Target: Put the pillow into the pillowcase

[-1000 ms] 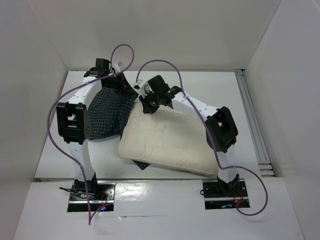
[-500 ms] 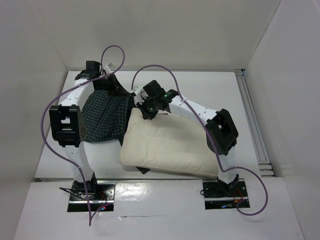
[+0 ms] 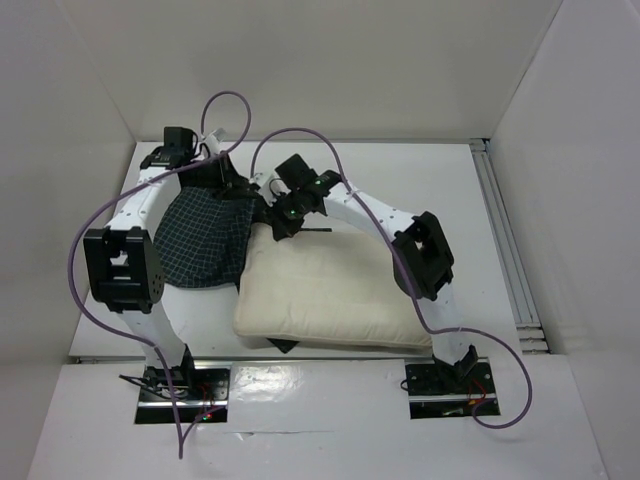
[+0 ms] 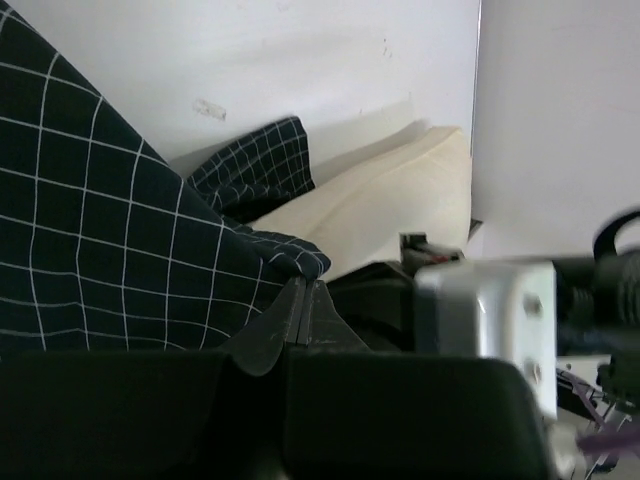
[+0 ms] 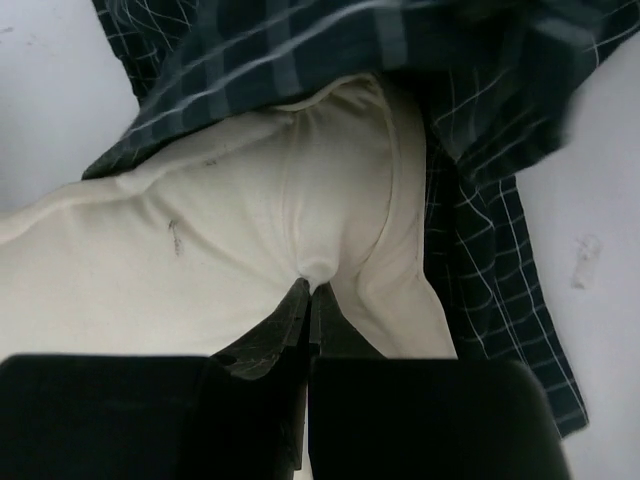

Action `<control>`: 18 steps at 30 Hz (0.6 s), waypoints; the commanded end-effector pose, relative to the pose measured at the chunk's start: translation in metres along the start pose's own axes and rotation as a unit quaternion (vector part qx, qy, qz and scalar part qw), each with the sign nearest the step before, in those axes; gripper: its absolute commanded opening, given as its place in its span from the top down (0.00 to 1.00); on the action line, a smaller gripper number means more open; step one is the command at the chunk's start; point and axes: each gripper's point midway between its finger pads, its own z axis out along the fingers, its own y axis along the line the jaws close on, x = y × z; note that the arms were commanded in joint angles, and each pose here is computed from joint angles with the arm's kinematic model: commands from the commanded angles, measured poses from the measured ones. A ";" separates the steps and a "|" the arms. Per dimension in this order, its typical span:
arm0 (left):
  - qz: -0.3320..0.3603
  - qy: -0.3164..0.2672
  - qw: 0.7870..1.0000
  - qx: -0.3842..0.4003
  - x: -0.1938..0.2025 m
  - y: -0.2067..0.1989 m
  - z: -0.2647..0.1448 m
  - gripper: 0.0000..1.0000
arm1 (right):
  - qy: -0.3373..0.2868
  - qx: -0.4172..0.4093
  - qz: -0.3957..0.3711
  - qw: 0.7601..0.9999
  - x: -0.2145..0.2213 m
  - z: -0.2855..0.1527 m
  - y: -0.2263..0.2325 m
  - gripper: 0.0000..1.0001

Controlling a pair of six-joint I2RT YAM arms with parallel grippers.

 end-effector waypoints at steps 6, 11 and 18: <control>0.038 0.008 0.999 0.001 0.035 -0.012 -0.026 1.00 | -0.130 -0.087 0.117 0.981 -0.038 -0.032 -0.071 1.00; 0.035 0.013 0.999 -0.022 0.048 0.001 -0.026 1.00 | -0.167 -0.127 0.193 0.958 -0.030 -0.045 -0.095 1.00; 0.034 0.017 0.999 -0.023 0.043 0.004 -0.022 1.00 | -0.197 -0.104 0.269 0.937 -0.028 -0.044 -0.128 1.00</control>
